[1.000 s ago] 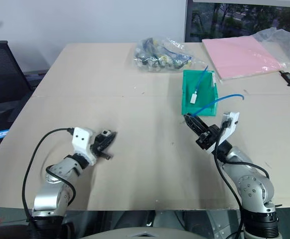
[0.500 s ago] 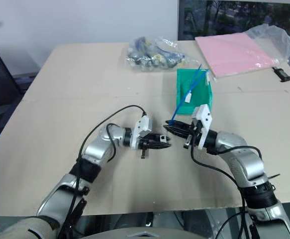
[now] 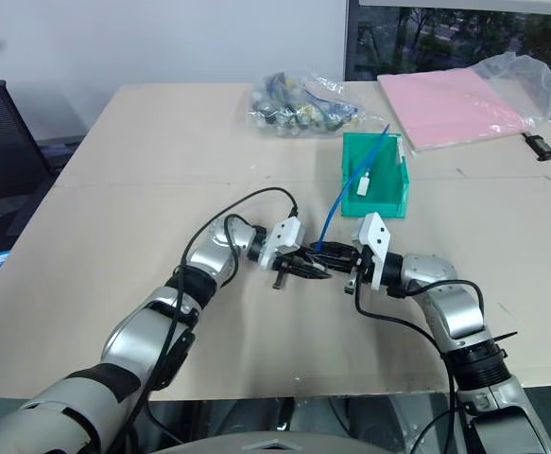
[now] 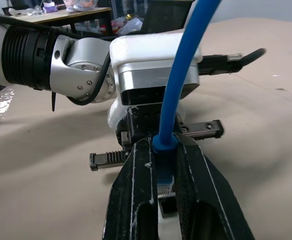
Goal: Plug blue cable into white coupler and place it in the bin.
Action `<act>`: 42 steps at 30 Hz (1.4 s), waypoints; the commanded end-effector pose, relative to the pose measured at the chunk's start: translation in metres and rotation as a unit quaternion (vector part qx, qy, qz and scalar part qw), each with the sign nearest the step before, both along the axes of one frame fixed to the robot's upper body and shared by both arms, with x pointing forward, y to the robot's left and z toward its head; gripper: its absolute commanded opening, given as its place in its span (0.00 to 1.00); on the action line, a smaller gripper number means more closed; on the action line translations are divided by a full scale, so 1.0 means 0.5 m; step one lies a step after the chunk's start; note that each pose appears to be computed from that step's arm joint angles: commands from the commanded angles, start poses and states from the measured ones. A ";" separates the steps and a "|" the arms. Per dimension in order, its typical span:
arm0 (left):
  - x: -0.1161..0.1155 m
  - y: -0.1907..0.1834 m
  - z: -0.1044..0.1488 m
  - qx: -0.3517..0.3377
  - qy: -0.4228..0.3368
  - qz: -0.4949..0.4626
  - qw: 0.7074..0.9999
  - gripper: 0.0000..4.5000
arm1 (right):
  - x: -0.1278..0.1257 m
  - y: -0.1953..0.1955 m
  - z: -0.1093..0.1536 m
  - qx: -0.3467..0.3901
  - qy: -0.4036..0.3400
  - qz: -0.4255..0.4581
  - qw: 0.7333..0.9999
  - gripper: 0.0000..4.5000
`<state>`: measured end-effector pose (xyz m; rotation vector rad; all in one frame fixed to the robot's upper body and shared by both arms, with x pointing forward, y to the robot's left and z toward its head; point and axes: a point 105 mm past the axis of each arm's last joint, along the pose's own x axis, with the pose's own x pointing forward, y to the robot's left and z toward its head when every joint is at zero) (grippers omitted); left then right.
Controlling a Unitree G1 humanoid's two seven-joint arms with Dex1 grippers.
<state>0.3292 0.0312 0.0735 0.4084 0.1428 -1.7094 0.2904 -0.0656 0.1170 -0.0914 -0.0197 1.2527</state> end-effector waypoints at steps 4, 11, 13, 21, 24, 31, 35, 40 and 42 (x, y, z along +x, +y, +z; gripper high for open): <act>-0.004 0.011 -0.032 0.025 0.017 0.011 0.999 0.13 | 0.008 -0.010 -0.003 -0.020 -0.013 0.001 1.000 0.00; -0.008 0.017 -0.037 0.027 0.021 0.009 0.999 0.13 | 0.016 -0.023 -0.002 -0.026 -0.013 -0.002 1.000 0.00; -0.008 0.018 -0.039 0.028 0.021 0.009 0.999 0.13 | 0.019 -0.025 0.006 -0.019 -0.014 -0.003 1.000 0.00; -0.012 0.022 -0.046 0.041 0.021 0.001 0.999 0.13 | 0.024 -0.028 0.016 -0.014 -0.026 -0.001 1.000 0.00; -0.012 0.022 -0.045 0.042 0.022 0.000 0.999 0.13 | 0.025 -0.032 0.009 -0.032 -0.033 0.008 0.999 0.00; -0.014 0.022 -0.045 0.046 0.021 -0.008 0.999 0.13 | 0.020 -0.023 -0.010 -0.079 -0.055 0.051 0.994 0.00; -0.011 0.019 -0.042 0.046 0.018 -0.008 0.999 0.13 | 0.023 -0.010 -0.009 -0.086 -0.065 0.071 0.992 0.00; -0.006 0.018 -0.038 0.038 0.021 0.002 0.999 0.13 | 0.013 0.001 -0.021 -0.098 -0.064 0.092 0.989 0.00; -0.007 0.019 -0.039 0.037 0.023 0.003 0.999 0.13 | 0.009 0.002 -0.023 -0.093 -0.056 0.091 0.990 0.00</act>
